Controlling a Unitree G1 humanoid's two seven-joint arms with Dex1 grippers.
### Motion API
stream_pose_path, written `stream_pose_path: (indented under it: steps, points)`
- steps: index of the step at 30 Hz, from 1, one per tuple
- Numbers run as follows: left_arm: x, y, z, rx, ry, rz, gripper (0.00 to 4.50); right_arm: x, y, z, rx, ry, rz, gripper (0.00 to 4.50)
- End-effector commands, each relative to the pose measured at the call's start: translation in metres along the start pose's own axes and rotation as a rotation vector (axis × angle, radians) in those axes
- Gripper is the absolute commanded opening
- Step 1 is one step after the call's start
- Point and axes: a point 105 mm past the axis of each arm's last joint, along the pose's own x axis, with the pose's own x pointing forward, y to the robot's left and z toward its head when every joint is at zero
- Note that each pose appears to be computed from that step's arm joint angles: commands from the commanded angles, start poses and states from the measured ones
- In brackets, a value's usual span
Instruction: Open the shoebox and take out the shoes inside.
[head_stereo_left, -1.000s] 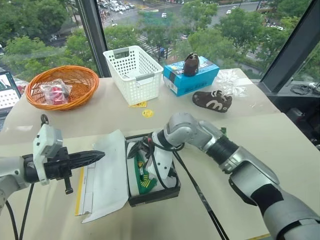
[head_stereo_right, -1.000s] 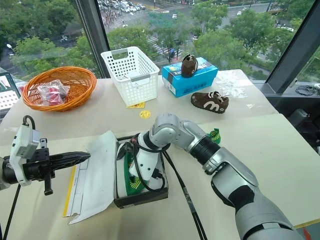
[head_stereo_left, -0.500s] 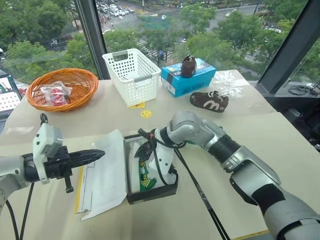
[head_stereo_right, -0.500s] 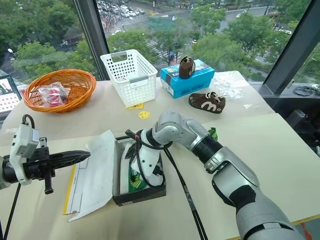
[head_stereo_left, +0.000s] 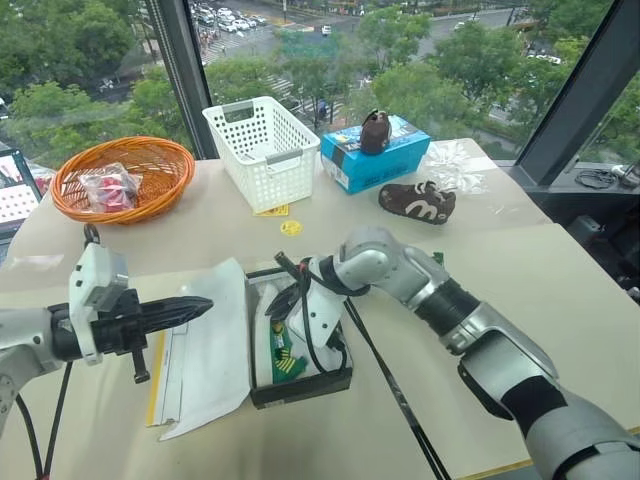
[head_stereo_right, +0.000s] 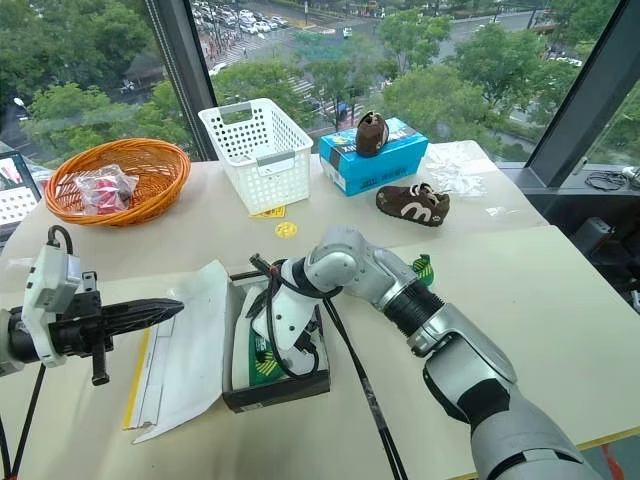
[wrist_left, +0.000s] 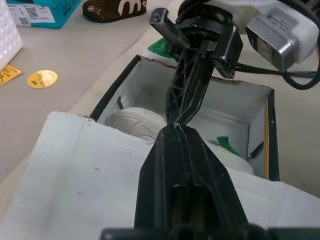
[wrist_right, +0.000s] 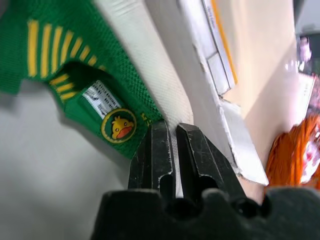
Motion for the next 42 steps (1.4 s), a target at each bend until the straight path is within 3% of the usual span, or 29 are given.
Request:
stream_pose_path:
  steps: [1, 14, 19, 28, 33, 37, 42]
  points:
    - [-0.001, 0.002, 0.005, 0.026, -0.007, 0.002, 0.0, -0.027, -0.018, 0.001, 0.085, -0.006, -0.09, 0.03]
    - [0.001, 0.005, 0.006, 0.031, -0.003, -0.016, 0.0, -0.052, -0.021, 0.006, 0.171, 0.011, -0.182, 0.03]
    - [0.001, 0.006, 0.006, 0.032, 0.001, -0.019, 0.0, -0.061, -0.035, 0.011, 0.206, -0.008, -0.251, 0.03]
    - [0.003, 0.007, 0.006, 0.038, 0.004, -0.026, 0.0, -0.087, -0.056, 0.031, 0.524, -0.26, -0.367, 0.03]
    - [0.005, 0.005, 0.005, 0.035, 0.003, -0.035, 0.0, -0.12, -0.062, 0.039, 0.668, -0.339, -0.419, 0.03]
    - [0.006, 0.006, 0.003, 0.027, -0.001, -0.036, 0.0, -0.168, -0.059, 0.032, 0.743, -0.283, -0.454, 0.03]
    - [0.01, 0.004, 0.0, 0.017, -0.009, -0.049, 0.0, -0.203, -0.045, 0.027, 0.808, -0.19, -0.447, 0.03]
